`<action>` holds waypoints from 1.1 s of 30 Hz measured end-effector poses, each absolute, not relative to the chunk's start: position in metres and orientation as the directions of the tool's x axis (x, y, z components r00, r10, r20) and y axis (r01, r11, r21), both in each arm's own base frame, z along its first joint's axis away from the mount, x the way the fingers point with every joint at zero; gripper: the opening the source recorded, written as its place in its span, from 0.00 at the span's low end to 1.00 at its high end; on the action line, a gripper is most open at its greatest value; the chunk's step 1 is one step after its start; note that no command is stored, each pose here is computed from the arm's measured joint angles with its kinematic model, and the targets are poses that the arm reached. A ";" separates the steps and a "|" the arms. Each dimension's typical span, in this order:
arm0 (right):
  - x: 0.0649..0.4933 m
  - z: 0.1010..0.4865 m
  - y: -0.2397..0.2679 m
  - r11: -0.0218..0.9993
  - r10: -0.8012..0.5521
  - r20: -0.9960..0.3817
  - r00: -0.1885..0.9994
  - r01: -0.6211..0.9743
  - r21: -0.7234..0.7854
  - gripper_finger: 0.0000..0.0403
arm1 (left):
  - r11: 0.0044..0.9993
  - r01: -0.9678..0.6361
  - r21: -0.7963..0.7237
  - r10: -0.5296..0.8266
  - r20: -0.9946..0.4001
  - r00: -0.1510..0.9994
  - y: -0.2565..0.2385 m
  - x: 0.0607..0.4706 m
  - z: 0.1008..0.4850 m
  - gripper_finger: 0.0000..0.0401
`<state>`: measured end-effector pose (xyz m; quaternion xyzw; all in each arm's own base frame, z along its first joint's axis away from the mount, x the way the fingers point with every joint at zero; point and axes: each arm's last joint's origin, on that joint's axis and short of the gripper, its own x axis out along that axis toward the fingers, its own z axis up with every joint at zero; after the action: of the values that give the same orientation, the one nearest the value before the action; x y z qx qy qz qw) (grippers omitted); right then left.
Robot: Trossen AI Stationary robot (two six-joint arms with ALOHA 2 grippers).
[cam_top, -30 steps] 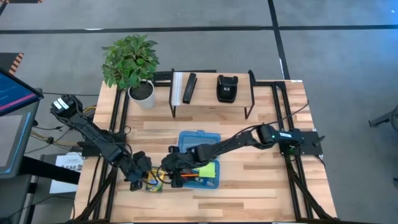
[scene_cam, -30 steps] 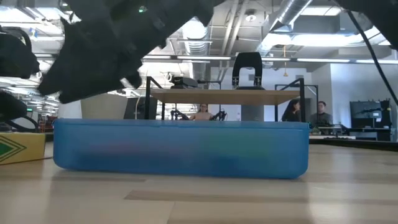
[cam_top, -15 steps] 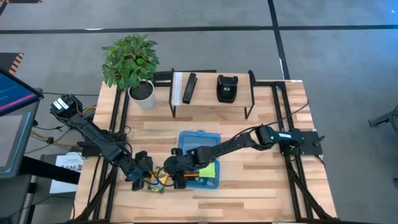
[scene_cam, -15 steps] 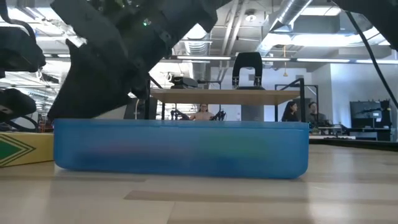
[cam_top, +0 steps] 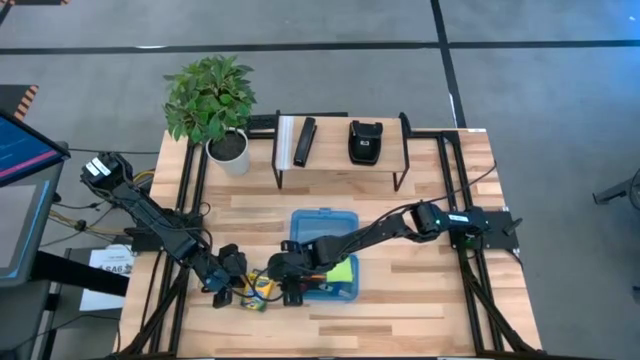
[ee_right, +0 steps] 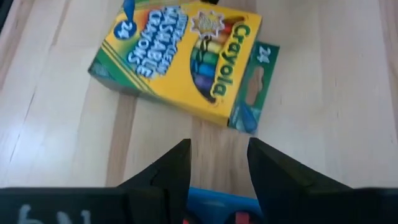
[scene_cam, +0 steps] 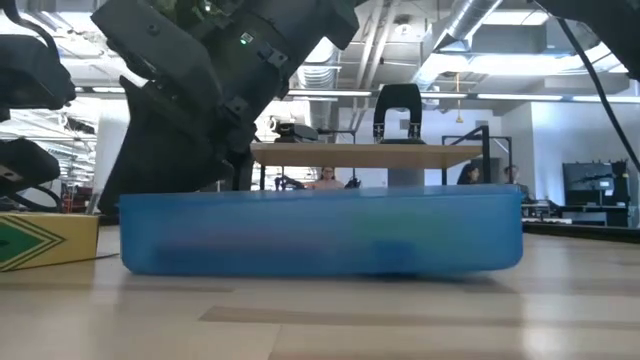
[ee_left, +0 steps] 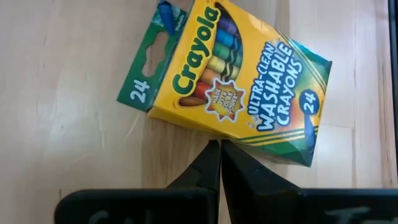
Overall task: Pack school essentials
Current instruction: Put the box of crayons into the supply box
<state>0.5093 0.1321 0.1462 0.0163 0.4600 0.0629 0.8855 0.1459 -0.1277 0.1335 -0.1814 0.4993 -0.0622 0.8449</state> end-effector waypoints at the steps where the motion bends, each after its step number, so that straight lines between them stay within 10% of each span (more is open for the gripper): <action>1: 0.508 0.146 0.132 0.992 0.124 -0.820 0.559 -0.095 0.085 0.44 | 0.927 -0.076 -0.368 -0.286 -0.822 0.493 -0.128 0.146 0.133 0.00; 33: 0.505 0.176 0.167 0.980 0.198 -0.708 0.678 -0.129 0.150 0.35 | 0.905 -0.071 -0.420 -0.344 -0.818 0.460 -0.135 0.152 0.124 0.00</action>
<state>0.5046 0.1672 0.1764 0.0437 0.3915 0.0893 0.9148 0.1517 -0.1355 0.1241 -0.2023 0.5130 -0.0824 0.8301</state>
